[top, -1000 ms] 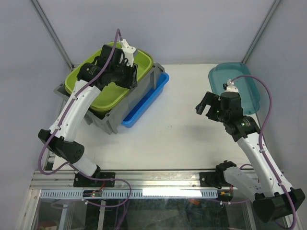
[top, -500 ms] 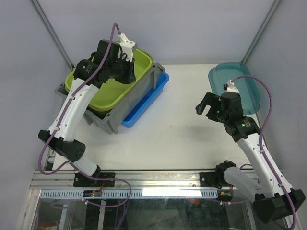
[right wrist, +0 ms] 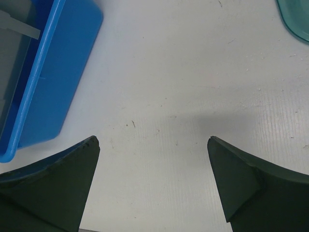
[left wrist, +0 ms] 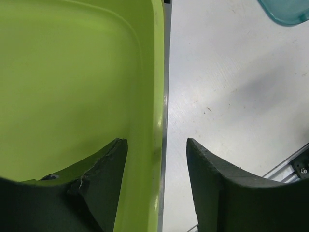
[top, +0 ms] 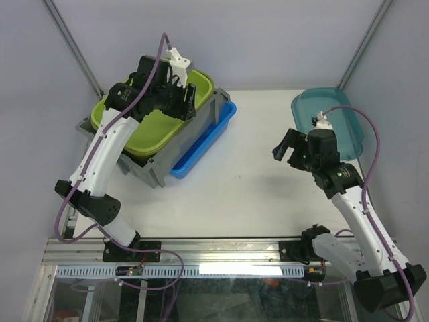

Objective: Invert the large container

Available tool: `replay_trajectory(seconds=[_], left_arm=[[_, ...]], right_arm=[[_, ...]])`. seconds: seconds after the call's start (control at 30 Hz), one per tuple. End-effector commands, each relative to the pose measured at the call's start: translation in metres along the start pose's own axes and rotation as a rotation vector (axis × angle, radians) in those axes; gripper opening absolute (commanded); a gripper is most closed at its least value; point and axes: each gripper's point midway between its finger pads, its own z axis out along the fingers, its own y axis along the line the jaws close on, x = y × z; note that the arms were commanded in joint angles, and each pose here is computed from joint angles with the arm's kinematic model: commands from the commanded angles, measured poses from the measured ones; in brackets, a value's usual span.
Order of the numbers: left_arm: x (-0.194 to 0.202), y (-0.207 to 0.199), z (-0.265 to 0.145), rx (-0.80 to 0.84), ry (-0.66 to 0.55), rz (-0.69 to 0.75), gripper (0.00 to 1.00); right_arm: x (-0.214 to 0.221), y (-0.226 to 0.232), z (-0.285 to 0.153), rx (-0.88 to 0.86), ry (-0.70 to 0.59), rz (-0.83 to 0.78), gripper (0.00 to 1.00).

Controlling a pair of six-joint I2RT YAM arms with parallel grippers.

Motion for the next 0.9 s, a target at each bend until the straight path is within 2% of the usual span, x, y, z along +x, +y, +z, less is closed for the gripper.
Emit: replay_trajectory(seconds=[0.0, 0.2, 0.43, 0.6, 0.77, 0.87], left_arm=[[0.003, 0.011, 0.006, -0.039, 0.012, 0.005, 0.52], [0.000, 0.010, 0.007, -0.028, -0.001, 0.006, 0.38], [0.006, 0.009, 0.013, -0.020, 0.016, 0.004, 0.38], [0.008, 0.008, 0.015, -0.012, 0.018, -0.003, 0.20], [-0.003, 0.005, 0.007, -0.008, -0.024, -0.005, 0.18], [-0.014, 0.000, -0.002, 0.012, -0.060, -0.001, 0.07]], right_arm=[[-0.008, 0.011, 0.000, -0.045, -0.024, 0.014, 0.99], [-0.008, 0.009, -0.001, -0.039, -0.029, 0.014, 0.99], [-0.005, 0.007, -0.001, -0.035, -0.025, 0.014, 0.99], [-0.004, 0.006, -0.001, -0.033, -0.022, 0.015, 0.99], [-0.004, 0.006, -0.001, -0.034, -0.024, 0.015, 0.99], [-0.003, 0.007, -0.001, -0.035, -0.022, 0.016, 0.99]])
